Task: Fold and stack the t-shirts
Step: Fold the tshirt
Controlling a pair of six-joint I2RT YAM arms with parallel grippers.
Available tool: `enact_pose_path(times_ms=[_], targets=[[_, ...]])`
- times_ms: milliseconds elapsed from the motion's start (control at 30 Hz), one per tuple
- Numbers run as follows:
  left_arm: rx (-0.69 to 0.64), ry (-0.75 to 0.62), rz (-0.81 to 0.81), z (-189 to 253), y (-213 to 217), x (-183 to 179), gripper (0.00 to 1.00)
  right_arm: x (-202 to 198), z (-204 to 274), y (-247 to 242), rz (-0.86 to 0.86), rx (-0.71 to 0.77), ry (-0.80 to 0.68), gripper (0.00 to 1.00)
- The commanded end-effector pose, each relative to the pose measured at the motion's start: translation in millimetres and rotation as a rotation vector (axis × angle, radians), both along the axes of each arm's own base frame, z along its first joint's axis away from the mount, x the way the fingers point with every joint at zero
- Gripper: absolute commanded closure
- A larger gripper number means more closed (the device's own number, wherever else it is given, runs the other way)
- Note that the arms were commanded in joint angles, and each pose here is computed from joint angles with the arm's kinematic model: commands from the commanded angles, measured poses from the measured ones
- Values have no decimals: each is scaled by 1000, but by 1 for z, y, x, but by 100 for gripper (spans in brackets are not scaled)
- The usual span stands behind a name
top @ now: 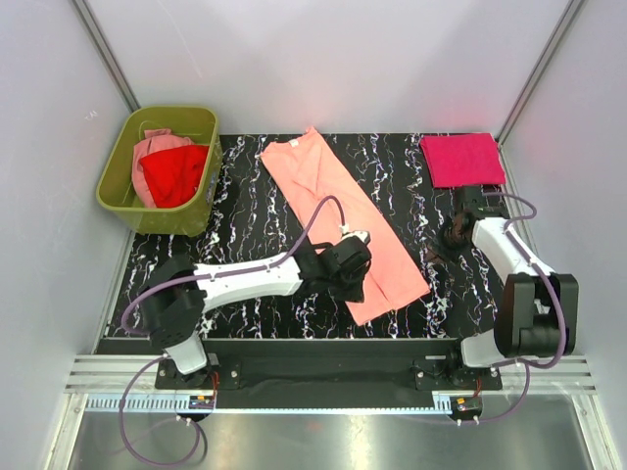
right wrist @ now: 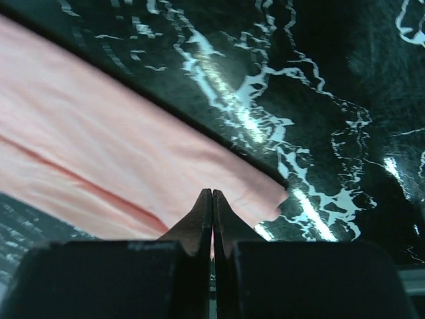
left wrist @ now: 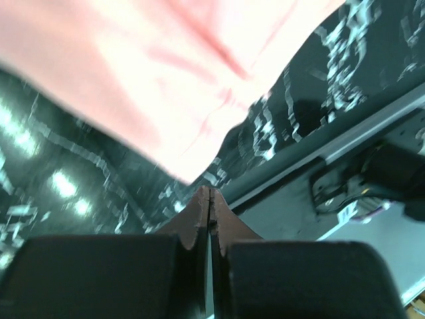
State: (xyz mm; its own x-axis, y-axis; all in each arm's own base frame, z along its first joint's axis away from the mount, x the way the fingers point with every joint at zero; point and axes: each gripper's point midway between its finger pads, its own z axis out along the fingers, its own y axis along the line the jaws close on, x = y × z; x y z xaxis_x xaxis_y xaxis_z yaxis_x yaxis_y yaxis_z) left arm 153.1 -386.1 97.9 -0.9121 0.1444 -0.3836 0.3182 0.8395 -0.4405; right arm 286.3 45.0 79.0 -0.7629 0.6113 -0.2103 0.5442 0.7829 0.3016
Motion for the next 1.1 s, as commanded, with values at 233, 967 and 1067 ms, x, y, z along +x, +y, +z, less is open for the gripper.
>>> enact_pose_path(times_ms=[233,967,1067], targets=[[33,34,-14,-32,-13,17,100,-18,-58,-19,-73,-98,157,100],[192,43,26,-67,14,19,100,-40,-35,-1,9,-114,132,100],[191,48,30,-67,15,18,100,-44,-47,-1,15,-117,164,100]])
